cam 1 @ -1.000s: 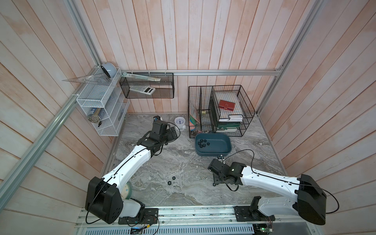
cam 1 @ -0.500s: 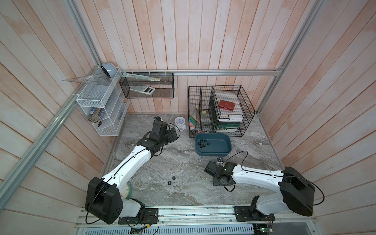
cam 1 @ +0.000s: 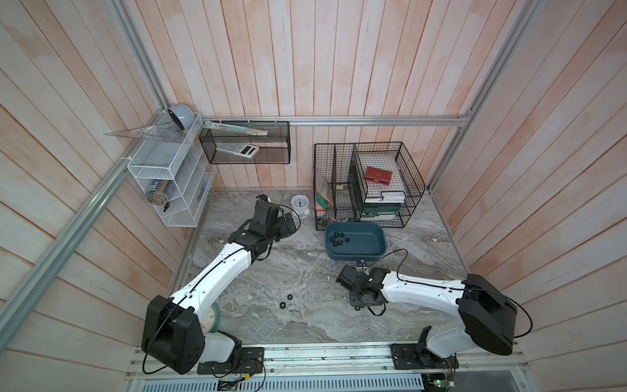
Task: Put the nuts on the desktop into the storage box
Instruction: Pick up the nut from the center of the board.
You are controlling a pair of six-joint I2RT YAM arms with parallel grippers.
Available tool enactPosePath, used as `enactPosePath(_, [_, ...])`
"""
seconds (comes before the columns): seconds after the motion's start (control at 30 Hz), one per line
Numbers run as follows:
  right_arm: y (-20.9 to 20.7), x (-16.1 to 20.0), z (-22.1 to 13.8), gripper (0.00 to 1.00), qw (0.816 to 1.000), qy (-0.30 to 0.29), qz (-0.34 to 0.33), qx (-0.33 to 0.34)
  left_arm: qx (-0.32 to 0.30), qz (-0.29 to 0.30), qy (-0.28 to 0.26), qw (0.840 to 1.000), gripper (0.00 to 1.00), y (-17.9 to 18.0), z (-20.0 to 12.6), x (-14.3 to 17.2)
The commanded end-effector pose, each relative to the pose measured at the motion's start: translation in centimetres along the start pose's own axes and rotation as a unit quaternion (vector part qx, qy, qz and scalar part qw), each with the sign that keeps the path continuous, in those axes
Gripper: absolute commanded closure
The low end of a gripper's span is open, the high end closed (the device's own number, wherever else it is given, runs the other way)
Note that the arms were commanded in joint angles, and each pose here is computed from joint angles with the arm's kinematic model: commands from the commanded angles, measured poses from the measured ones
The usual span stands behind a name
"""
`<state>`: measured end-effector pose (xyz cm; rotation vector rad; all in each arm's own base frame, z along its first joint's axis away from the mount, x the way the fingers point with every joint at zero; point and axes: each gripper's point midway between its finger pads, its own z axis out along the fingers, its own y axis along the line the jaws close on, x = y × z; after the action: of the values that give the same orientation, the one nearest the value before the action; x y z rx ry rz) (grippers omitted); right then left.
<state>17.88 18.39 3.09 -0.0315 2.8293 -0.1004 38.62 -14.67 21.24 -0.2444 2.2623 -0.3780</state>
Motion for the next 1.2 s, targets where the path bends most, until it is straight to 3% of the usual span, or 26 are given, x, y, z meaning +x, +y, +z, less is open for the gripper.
enactPosePath(0.0, [-0.3,1.0,0.5,0.55,1.0,0.014,0.004,-0.001,0.008,-0.006,-0.007,1.0,0.0,-0.2,-0.7,-0.5])
enactPosePath(0.5, [-1.1,2.5,0.7,0.64,0.999,0.039,0.01,-0.003,0.008,-0.006,-0.006,1.0,0.0,-0.1,-0.5,-0.4])
enactPosePath(0.7, [-1.1,2.4,0.5,0.79,0.999,0.036,0.011,-0.003,0.01,-0.005,-0.006,1.0,0.0,-0.3,-0.4,-0.6])
enactPosePath(0.77, [-1.1,2.3,0.5,0.79,0.999,0.034,0.01,-0.002,0.01,-0.004,-0.007,1.0,0.0,-0.4,-0.4,-0.7])
enactPosePath(0.97, [-1.3,0.9,-0.9,0.79,1.0,0.011,0.01,0.002,0.008,-0.002,-0.007,1.0,0.0,-0.5,-0.3,-0.9])
enactPosePath(1.17, [-1.8,-2.6,-3.8,0.79,0.999,-0.043,0.023,-0.004,0.005,0.0,-0.01,1.0,0.0,-0.5,-0.4,-1.2])
